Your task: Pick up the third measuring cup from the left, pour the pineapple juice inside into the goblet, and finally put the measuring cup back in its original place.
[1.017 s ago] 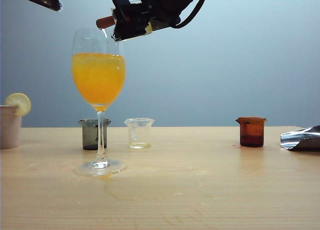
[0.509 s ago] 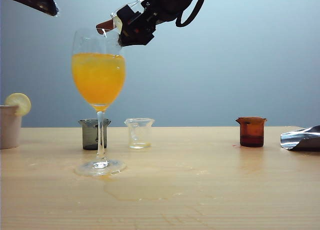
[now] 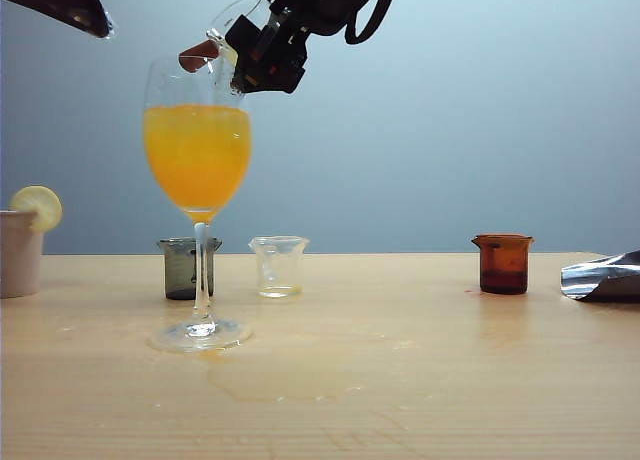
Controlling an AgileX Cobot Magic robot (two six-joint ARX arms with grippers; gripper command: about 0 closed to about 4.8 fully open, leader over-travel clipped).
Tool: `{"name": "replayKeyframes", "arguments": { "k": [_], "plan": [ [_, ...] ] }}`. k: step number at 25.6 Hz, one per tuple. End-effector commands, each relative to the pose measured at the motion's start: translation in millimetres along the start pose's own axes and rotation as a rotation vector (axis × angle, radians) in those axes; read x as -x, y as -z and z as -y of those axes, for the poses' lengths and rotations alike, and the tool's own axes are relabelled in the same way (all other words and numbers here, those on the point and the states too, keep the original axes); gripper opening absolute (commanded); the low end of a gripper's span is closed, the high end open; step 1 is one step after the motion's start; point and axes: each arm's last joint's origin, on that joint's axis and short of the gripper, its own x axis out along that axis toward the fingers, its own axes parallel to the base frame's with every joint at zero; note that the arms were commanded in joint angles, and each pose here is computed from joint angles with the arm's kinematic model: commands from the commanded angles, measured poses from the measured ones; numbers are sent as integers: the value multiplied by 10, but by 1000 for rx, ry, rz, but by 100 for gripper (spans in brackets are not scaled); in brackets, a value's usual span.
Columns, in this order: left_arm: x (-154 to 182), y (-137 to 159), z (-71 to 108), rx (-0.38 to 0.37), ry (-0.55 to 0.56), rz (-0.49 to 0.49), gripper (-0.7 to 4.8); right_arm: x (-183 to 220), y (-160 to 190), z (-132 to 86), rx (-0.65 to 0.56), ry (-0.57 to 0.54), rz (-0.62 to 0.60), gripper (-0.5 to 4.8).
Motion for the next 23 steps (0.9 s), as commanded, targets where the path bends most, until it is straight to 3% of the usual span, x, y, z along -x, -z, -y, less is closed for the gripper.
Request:
{"name": "replayKeyframes", "arguments": {
  "k": [1,7,23],
  "plan": [
    [15,-8,3,0,3,3,-5,31,-67,75,45,41,33,106],
    [15,-7,1,0,-2,1,-5,38,-95,55,143,52,19,106],
    [14,-6,0,-1,-5,0,-5,57,-176,43,224,109,9,106]
  ]
}}
